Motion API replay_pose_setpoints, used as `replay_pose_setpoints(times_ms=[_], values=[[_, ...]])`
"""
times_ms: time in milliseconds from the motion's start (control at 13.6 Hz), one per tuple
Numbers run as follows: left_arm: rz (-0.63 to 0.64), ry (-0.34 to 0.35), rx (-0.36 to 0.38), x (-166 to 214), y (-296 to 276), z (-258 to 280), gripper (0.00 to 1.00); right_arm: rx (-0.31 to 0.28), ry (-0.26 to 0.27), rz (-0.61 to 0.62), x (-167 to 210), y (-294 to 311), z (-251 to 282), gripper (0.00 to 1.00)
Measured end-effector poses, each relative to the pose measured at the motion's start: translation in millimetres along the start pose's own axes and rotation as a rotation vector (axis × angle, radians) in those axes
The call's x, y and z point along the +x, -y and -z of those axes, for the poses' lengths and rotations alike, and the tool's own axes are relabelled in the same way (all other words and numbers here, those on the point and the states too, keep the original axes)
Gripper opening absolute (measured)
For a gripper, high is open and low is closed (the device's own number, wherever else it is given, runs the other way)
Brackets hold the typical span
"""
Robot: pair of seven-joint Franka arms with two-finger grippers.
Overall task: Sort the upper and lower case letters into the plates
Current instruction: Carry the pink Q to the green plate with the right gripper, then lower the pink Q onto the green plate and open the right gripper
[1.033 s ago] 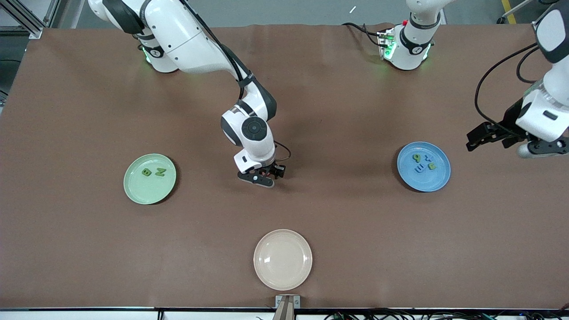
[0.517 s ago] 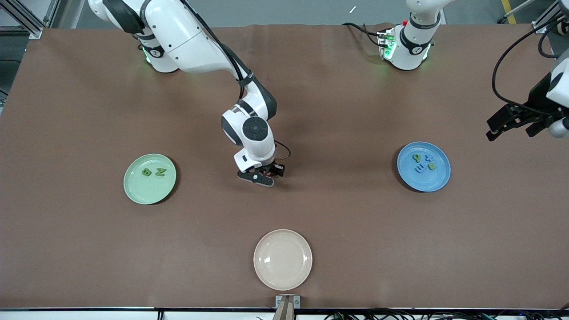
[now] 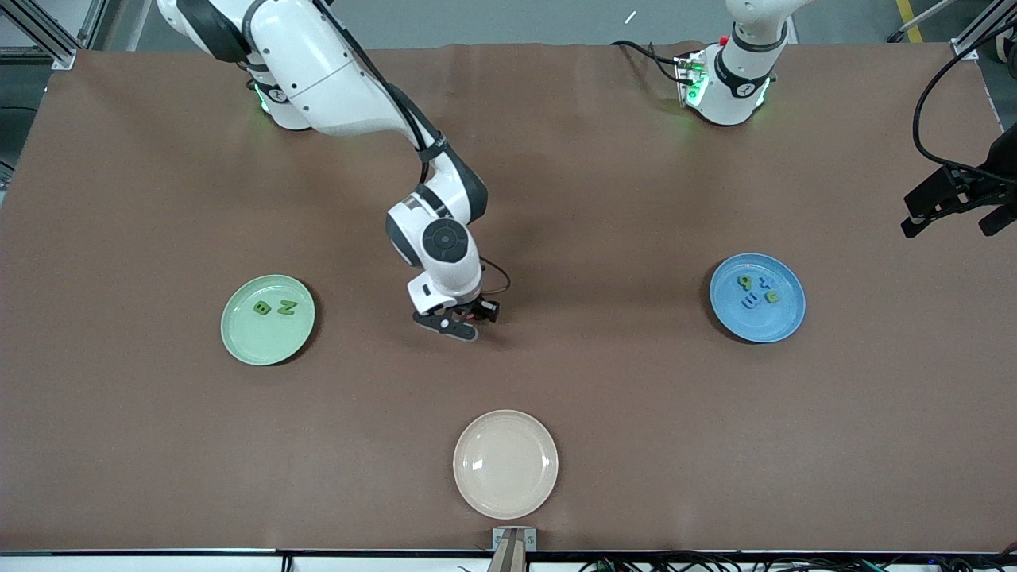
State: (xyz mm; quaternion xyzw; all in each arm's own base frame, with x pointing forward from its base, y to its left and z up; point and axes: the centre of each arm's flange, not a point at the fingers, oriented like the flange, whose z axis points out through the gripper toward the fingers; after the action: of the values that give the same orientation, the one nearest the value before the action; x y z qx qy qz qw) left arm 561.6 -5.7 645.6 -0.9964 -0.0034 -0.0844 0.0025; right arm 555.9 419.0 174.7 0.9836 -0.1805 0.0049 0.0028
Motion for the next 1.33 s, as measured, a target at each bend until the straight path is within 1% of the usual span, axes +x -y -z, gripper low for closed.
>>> replay_pose_setpoints(times_ms=[148,295,517,664,812,959,1033,1107,1328], values=[[-0.001,0.003,-0.002,0.4,-0.6,-1.4,1.0,-0.014,0.055,-0.014,30.7,-14.8,17.5,0.43],[-0.002,0.005,-0.002,0.2,-0.9,-1.8,1.0,-0.01,0.113,0.017,68.5,-41.4,44.3,0.43],[-0.001,0.011,-0.003,0.2,-0.2,-3.2,1.0,-0.045,0.208,0.116,128.8,-113.9,80.9,0.43],[0.003,0.023,-0.007,1.9,2.9,-9.1,1.0,-0.053,0.249,0.181,157.4,-161.8,90.8,0.43],[0.013,0.036,-0.012,4.7,10.0,-17.2,1.0,-0.053,0.271,0.245,176.0,-204.9,85.4,0.43],[0.017,0.048,-0.018,7.2,13.6,-24.9,1.0,-0.076,0.276,0.3,192.1,-245.3,76.4,0.43],[0.017,0.052,-0.02,7.9,14.0,-26.9,1.0,-0.085,0.272,0.319,199.5,-264.0,70.6,0.43],[0.017,0.053,-0.02,8.1,14.5,-27.7,1.0,-0.08,0.264,0.336,205.3,-280.1,63.7,0.43],[0.018,0.05,-0.018,8.7,14.4,-26.6,1.0,-0.041,0.222,0.379,212.1,-323.3,33.5,0.43]])
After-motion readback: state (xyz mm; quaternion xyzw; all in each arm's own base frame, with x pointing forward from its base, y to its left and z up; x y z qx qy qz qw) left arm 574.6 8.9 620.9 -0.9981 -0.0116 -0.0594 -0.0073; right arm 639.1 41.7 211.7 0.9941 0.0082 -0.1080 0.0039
